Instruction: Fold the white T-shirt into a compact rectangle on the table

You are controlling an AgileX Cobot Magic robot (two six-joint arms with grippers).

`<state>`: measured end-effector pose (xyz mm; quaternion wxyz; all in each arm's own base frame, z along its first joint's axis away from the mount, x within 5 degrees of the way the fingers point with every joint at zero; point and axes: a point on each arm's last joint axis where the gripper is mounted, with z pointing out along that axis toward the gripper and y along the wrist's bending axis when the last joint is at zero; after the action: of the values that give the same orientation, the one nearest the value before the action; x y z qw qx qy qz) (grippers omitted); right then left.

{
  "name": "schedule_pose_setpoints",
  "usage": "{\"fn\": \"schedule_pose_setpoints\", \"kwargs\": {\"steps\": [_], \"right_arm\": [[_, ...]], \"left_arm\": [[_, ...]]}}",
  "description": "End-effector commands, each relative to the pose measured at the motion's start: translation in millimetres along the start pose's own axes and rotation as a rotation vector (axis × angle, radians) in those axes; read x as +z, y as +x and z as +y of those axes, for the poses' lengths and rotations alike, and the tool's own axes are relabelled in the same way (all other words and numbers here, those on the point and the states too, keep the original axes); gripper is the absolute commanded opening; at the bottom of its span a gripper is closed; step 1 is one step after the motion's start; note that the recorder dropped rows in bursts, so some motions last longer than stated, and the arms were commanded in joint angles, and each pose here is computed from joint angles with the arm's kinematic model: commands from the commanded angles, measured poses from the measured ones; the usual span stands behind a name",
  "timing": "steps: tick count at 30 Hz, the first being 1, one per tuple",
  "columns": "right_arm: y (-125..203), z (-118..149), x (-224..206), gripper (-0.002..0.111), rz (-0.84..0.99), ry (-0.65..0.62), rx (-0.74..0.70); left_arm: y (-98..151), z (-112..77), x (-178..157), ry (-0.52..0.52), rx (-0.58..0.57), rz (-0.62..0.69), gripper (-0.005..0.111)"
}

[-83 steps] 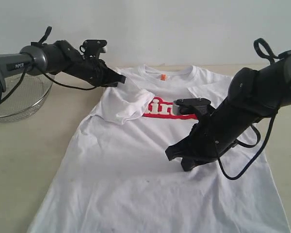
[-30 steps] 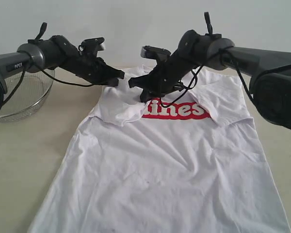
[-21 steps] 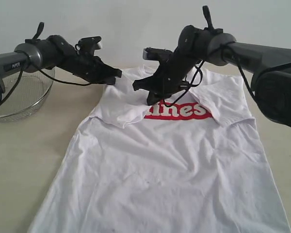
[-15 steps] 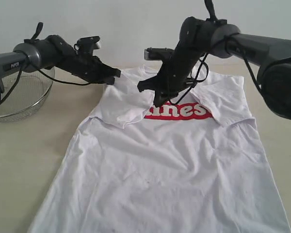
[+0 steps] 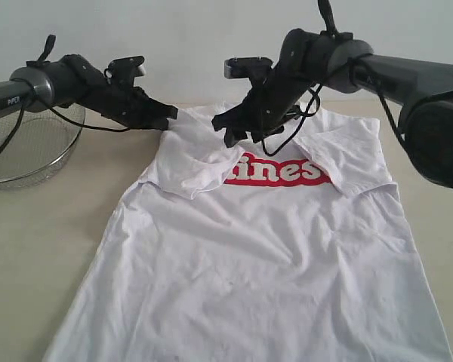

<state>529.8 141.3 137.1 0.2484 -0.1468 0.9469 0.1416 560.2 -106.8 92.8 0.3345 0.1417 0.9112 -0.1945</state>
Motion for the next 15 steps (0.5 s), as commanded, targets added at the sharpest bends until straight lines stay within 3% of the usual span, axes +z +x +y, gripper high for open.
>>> {"fn": "schedule_pose_setpoints", "kwargs": {"steps": [1,5,15], "right_arm": [[2.6,0.5,6.1,0.055,-0.001,-0.030,0.050],[3.6,2.1,8.8,0.055,-0.001,-0.055,0.076],[6.2,1.8,11.4,0.055,0.015,-0.058,0.078]], "left_arm": [[1.8,-3.1,2.3,0.033,-0.056,-0.002,0.005],[0.2,-8.0,1.9,0.088,-0.059,-0.018,0.005],[0.9,-11.8,3.1,0.097,-0.053,-0.009,0.005]]}}
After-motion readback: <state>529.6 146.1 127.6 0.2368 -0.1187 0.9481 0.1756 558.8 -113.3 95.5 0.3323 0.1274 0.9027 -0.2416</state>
